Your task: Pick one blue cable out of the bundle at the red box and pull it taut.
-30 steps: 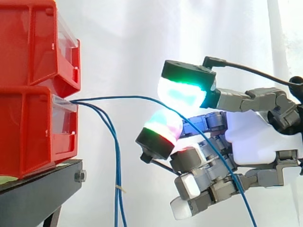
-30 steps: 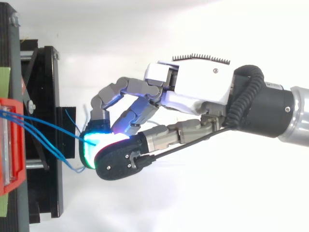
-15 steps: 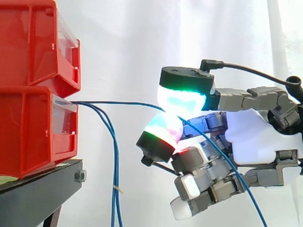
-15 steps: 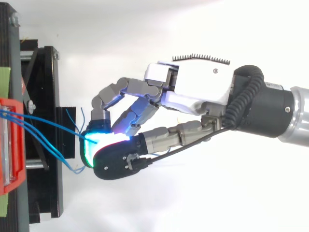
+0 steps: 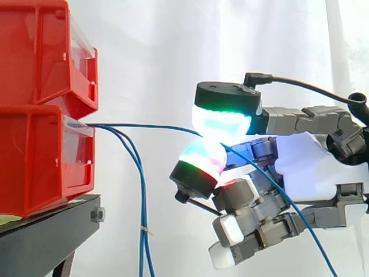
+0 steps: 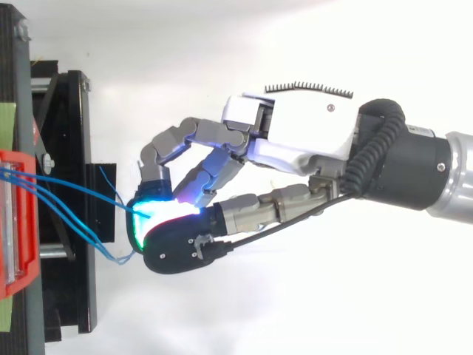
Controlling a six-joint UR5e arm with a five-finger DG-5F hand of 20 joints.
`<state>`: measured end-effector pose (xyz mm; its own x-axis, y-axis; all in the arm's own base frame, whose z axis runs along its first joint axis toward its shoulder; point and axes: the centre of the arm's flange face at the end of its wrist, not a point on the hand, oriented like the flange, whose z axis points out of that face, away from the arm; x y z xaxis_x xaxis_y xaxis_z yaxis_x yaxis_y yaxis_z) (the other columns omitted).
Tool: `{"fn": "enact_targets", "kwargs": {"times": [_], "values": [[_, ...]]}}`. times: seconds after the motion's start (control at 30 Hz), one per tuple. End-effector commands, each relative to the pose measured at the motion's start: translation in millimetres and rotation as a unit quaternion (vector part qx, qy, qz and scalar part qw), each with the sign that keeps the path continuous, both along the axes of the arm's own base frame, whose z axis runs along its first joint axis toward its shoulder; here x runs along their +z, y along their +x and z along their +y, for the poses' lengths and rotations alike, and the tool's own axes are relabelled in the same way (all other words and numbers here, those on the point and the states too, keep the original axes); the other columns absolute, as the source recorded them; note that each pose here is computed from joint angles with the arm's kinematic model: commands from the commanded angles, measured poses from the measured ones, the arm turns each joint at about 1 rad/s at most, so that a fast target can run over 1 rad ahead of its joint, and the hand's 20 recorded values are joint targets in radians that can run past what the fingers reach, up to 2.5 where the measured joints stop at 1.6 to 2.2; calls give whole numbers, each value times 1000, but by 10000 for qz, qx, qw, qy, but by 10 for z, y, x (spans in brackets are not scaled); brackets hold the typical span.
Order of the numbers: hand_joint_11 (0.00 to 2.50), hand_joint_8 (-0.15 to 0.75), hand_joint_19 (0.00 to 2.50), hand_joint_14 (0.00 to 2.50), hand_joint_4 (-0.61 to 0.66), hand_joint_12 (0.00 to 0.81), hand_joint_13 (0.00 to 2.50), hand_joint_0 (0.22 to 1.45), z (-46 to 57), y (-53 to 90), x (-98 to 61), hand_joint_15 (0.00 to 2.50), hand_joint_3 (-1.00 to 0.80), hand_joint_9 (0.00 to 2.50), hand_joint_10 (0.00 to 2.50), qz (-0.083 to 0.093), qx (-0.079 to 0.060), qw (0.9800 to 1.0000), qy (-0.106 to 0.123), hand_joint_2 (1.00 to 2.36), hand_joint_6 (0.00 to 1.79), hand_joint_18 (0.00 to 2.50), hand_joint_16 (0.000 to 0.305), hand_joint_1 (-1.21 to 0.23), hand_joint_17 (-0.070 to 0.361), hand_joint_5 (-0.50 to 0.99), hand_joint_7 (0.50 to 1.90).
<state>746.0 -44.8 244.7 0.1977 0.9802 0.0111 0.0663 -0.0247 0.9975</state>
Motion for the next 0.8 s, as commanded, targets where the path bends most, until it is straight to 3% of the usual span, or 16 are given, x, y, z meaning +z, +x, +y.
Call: {"fn": "enact_targets", "kwargs": {"times": [0.0, 0.13, 0.4, 0.77], "values": [[1310, 372, 398, 21, -58, 396, 914, 665, 4, -17, -10, 644, 105, 1118, 4, 77, 12, 10000, -10, 1008, 924, 691, 57, -815, 129, -138, 1322], [1310, 370, 399, 21, -62, 401, 915, 664, -13, -59, 30, 644, 114, 1124, 4, 192, 13, 9998, -36, 1007, 924, 683, 58, -807, 130, -135, 1326], [1279, 383, 402, 19, -59, 411, 902, 664, -108, -252, 379, 634, 111, 1113, 3, 489, -49, 9984, -277, 1001, 922, 679, 60, -800, 134, -131, 1304], [1262, 389, 394, 21, -59, 411, 891, 663, -223, -429, 630, 626, 108, 1108, 3, 740, -107, 9966, -350, 1005, 922, 675, 60, -801, 135, -130, 1303]]}}
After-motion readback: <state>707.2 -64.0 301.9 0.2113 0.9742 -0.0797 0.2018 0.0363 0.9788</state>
